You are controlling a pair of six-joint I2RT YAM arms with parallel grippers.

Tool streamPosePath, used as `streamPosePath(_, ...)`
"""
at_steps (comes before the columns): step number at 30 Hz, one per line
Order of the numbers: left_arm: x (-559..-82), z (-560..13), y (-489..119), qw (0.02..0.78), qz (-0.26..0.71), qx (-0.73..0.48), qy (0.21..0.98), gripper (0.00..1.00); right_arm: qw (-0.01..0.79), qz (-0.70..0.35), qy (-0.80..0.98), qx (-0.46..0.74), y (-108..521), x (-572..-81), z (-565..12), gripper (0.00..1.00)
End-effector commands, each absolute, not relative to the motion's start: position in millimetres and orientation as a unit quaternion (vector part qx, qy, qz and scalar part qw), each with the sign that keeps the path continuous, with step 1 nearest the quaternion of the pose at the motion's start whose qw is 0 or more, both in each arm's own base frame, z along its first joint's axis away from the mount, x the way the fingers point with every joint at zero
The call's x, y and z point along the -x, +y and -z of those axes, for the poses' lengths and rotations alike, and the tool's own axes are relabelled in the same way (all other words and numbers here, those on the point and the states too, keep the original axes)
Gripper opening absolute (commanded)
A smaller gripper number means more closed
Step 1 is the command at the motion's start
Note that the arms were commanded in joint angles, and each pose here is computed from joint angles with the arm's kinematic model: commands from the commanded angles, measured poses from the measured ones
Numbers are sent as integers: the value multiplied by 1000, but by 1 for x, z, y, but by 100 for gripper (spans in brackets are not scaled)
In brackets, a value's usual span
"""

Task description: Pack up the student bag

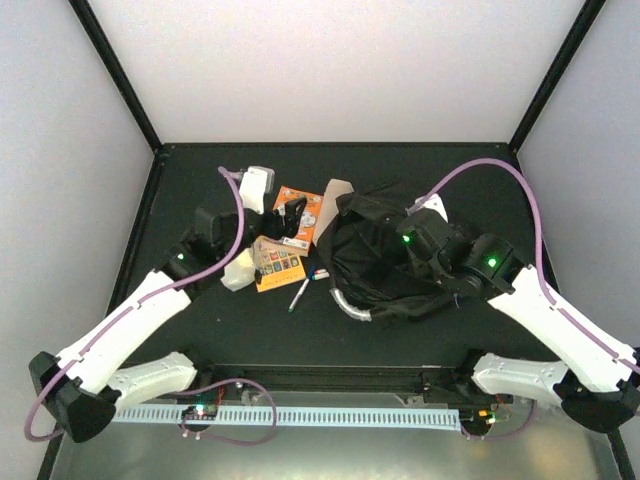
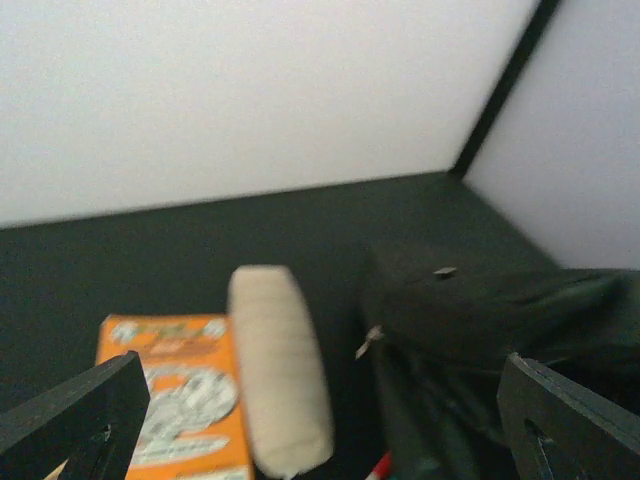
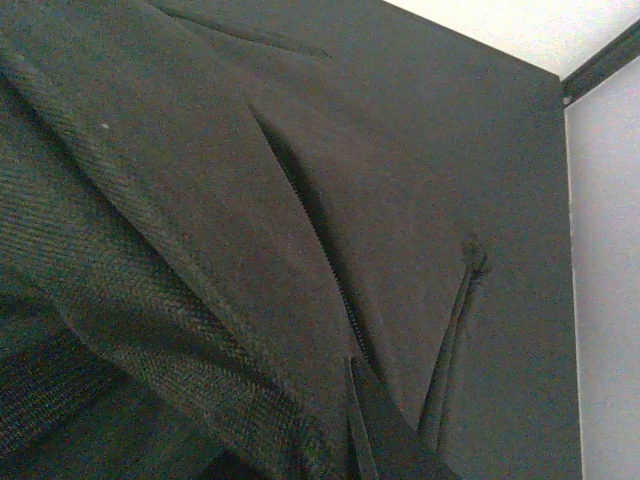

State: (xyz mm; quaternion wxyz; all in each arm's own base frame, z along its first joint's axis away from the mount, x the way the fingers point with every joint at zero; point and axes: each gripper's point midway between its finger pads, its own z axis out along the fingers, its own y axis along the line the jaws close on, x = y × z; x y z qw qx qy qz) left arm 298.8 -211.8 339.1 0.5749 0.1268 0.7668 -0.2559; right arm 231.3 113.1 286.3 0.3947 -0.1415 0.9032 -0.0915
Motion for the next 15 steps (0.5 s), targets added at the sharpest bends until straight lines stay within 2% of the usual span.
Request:
streamPosePath(1,-303,-267,-170,466,170,-57,866,99,432,53,892,125,129,-245,-297,6)
streamPosePath(6,-315,-233,-171,427,206,-37,880,99,421,24,896,140,145,-246,-282,6)
streamPosePath(15,-372,-182,-176,356,178,-29,917,99,394,-18,907,151,155,-235,-248,6)
